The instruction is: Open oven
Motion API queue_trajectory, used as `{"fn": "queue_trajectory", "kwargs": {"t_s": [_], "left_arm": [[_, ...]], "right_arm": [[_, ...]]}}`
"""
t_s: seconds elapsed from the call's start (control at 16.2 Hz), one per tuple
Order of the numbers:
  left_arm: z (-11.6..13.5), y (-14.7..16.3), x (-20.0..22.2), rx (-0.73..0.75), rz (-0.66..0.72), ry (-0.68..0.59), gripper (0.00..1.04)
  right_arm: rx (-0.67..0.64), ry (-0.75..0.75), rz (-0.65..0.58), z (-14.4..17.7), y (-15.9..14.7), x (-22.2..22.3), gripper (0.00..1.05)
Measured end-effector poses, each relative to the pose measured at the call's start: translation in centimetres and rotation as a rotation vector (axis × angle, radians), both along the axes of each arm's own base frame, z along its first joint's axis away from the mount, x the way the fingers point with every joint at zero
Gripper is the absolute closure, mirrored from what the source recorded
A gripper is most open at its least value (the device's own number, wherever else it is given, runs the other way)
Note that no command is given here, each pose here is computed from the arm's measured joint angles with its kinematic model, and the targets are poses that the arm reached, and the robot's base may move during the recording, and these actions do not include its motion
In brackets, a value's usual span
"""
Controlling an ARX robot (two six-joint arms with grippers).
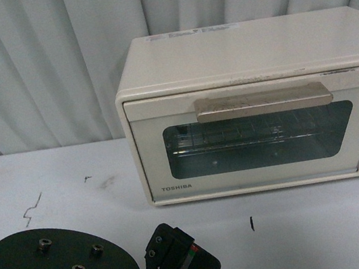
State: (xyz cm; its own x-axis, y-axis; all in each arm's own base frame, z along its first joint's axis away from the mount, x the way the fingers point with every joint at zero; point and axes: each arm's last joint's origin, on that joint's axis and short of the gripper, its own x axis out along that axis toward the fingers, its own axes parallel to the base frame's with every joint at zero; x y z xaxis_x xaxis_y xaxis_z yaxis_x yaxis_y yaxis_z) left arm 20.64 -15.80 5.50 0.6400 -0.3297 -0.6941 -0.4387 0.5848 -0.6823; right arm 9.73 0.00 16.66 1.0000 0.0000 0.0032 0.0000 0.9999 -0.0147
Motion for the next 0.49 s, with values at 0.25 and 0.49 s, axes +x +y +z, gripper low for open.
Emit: {"fn": "queue_trajectory", "kwargs": {"t_s": [0.25, 0.49], "left_arm": [[0.00, 0.00, 0.00, 0.000, 0.000, 0.000, 0.07], [0.00, 0.00, 0.00, 0.000, 0.000, 0.000, 0.07]], "right_arm": [[0.000, 0.000, 0.000, 0.00, 0.00, 0.00, 0.06], [0.030, -0.052, -0.125, 0.66, 0.22, 0.35, 0.06]]}}
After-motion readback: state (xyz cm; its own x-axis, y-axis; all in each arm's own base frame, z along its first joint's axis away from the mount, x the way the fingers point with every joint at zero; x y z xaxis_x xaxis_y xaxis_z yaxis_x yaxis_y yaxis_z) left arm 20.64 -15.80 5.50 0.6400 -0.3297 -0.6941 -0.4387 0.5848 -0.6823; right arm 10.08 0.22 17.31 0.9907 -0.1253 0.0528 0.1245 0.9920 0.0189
